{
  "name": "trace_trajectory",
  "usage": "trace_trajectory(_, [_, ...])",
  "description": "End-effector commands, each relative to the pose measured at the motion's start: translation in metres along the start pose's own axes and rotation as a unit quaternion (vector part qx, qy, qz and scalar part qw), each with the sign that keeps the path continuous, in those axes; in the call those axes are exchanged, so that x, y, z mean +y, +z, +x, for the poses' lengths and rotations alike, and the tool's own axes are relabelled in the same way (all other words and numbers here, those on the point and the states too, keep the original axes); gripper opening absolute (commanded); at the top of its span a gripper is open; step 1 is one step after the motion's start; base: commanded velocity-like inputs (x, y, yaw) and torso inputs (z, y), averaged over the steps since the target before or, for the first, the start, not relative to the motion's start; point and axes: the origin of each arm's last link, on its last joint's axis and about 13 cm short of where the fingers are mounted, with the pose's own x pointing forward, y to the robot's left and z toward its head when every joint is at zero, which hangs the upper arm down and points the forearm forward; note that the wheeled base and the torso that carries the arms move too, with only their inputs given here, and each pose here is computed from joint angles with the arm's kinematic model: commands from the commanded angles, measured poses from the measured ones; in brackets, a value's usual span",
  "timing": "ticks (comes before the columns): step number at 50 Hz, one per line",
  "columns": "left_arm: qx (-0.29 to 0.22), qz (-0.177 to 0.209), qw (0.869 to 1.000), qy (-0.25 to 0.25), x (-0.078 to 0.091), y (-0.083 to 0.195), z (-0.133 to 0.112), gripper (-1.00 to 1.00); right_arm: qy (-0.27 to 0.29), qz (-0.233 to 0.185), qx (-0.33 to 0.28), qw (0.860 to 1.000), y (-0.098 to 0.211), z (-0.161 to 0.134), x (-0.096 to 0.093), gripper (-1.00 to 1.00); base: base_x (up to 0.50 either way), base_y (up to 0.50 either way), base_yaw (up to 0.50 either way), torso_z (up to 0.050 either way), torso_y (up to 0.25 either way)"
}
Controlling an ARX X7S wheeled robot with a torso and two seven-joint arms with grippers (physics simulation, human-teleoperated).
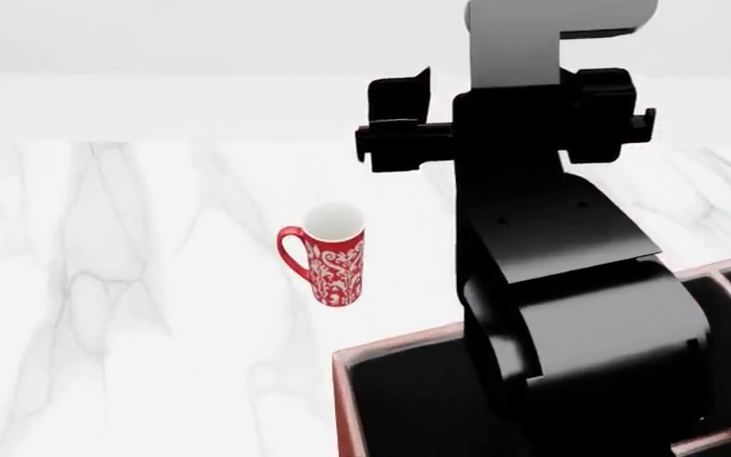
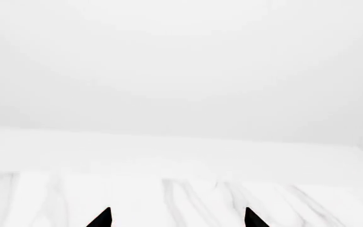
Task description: Pick up the book and place it in the right compartment of the caddy.
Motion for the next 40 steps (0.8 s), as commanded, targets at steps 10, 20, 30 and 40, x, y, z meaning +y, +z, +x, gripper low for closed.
trace_trajectory(10, [0.000,0.001,1.000,0.000,0.000,-0.001,0.000,1.00,0.206,-0.034,0.045,0.977,0.025,-0.022,0.016,1.00,0.00,0.00,0.00,0.000,0.000])
trace_trajectory(20, [0.002,0.000,1.000,0.000,0.001,-0.002,-0.001,1.00,0.434,-0.166,0.101,0.880,0.022,-0.047,0.041,1.00,0.00,0.00,0.00,0.000,0.000])
trace_trajectory(30, [0.004,0.000,1.000,0.000,0.001,-0.003,-0.001,1.00,0.545,-0.215,0.085,0.806,-0.002,-0.067,0.062,1.00,0.00,0.00,0.00,0.000,0.000])
trace_trajectory(40, [0.003,0.000,1.000,0.001,0.001,-0.002,0.000,1.00,0.631,-0.316,0.114,0.700,-0.031,-0.093,0.068,1.00,0.00,0.00,0.00,0.000,0.000])
